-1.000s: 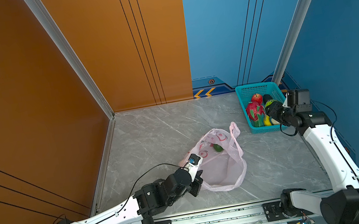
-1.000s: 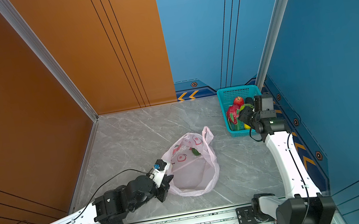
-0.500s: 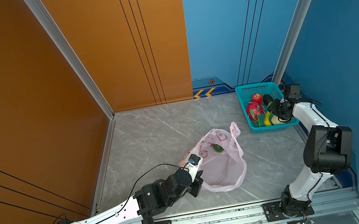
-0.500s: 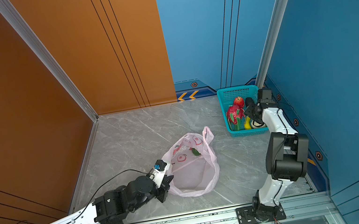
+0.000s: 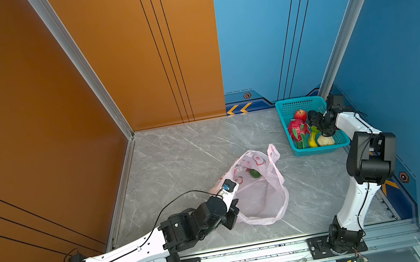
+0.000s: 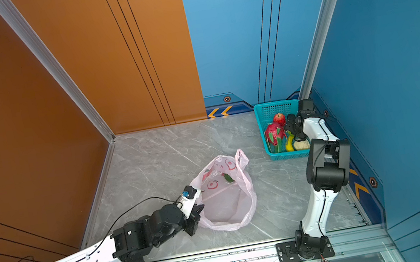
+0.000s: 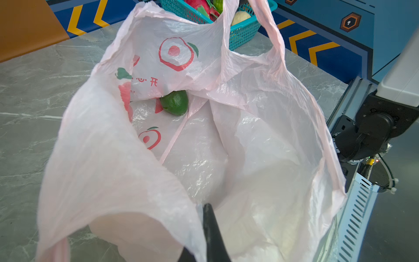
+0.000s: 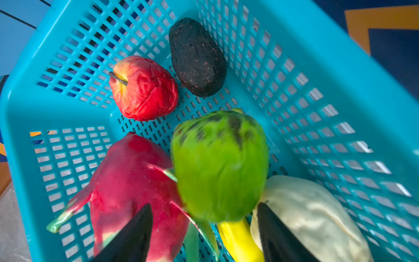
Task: Untie the knot of the plastic bag and take out the fruit
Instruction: 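Open the right gripper to release the custard apple into the basket, then move the right gripper back from the basket toward the bag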
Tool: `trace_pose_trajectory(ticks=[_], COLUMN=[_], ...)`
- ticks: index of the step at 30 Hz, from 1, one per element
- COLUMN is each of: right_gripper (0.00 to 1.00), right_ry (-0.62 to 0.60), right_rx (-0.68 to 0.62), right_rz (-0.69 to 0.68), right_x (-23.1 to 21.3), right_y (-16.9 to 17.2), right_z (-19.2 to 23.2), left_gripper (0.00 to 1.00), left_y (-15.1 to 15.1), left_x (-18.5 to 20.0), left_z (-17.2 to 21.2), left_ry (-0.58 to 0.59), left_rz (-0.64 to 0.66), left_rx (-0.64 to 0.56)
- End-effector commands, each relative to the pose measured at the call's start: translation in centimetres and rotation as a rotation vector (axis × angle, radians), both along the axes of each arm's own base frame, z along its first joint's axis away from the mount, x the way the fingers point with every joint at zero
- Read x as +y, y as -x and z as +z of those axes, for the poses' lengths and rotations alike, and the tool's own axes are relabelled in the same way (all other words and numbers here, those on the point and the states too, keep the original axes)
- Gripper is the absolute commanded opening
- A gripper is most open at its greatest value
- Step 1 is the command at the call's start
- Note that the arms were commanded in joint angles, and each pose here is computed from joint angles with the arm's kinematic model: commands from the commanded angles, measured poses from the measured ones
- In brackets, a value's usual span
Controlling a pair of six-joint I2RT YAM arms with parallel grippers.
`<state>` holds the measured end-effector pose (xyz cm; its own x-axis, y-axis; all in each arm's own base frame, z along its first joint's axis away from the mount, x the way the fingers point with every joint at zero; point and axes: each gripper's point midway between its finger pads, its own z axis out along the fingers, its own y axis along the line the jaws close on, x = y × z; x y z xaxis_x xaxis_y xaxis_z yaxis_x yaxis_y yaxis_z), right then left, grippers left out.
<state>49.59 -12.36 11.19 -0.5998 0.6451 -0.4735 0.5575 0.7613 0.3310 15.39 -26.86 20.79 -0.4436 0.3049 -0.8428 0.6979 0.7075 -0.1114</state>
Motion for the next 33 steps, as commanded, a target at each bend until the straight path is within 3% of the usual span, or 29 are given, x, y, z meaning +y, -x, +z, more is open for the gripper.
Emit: trace_pose_trajectory(ticks=[1,17,25,33], right_gripper=[0.78,0.80,0.85,0.86], right_ry=[0.044,0.035,0.021,-0.016], right_rx=[0.002,-0.050,-0.080,-0.140], right_rz=[0.007,0.092,0.236,0.398], right_x=[0.0,4.5,11.3,19.9], right_y=[0.2,4.3,8.9,16.2], right_z=[1.5,6.6,11.3,16.4], left_gripper=[0.00,0.00,0.00,0.00], left_y=[-0.1,0.1,0.3,0.9], left_x=[0.2,0.2,0.0,-0.1], left_z=[0.8,0.9,1.0,0.9], left_ry=[-0.002,0.001,0.010,0.025], left_rz=[0.014,-0.007,-0.023,-0.046], left_rx=[-0.013,-0.018,-0.019,-0.012])
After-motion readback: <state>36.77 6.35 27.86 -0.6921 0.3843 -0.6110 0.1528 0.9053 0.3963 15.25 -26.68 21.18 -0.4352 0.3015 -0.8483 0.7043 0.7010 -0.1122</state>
